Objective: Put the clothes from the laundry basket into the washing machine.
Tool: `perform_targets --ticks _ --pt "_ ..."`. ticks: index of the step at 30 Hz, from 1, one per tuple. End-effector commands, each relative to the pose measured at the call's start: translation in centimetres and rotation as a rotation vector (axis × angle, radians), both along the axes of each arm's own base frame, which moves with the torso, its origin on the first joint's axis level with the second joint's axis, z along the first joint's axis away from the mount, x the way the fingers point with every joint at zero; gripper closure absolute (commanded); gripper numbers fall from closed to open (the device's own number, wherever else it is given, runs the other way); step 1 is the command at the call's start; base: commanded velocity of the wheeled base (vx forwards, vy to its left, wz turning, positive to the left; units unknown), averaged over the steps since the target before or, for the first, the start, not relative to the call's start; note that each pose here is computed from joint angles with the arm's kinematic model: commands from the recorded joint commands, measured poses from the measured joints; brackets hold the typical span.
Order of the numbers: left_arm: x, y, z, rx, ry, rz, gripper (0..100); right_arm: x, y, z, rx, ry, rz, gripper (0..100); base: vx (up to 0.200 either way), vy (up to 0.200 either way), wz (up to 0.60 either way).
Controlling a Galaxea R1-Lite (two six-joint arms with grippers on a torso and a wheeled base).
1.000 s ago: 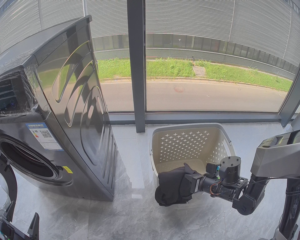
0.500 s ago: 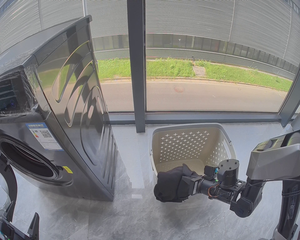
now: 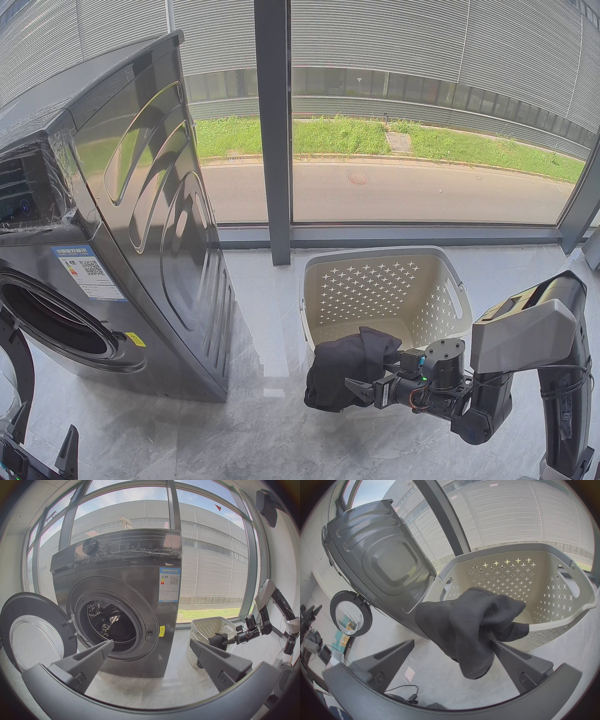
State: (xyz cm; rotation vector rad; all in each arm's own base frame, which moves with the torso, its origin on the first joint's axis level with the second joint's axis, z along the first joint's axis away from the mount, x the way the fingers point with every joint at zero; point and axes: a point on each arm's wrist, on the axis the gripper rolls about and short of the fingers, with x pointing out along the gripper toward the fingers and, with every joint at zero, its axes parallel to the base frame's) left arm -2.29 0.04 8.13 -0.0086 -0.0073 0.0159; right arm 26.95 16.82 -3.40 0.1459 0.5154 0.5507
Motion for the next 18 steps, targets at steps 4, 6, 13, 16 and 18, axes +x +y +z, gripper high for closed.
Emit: perform_targets --ticks 4,6,13,16,18 --pt "0.01 0.00 -0.52 0.001 0.001 -0.001 0 1.15 -0.94 -1.29 -0.049 -0.014 -0.019 0 0.000 0.000 0.00" --pt "0.01 0.00 -0.52 -0.001 0.001 -0.001 0 1.47 -0.70 -1.55 -0.045 -0.024 -0.017 0 0.000 0.000 0.00" --pt "0.01 0.00 -0.52 -0.002 0.001 -0.001 0 1.43 -0.21 -1.58 -0.040 -0.033 -0.003 100 0.000 0.000 0.00" --pt "0.01 0.00 -0.52 -0.002 0.001 -0.001 0 1.39 -0.11 -1.51 -0.039 -0.035 0.000 100 0.000 0.000 0.00" --pt "0.01 0.00 -0.52 -0.002 0.001 0.001 0 1.33 -0.02 -1.51 -0.038 -0.035 0.004 100 0.000 0.000 0.00"
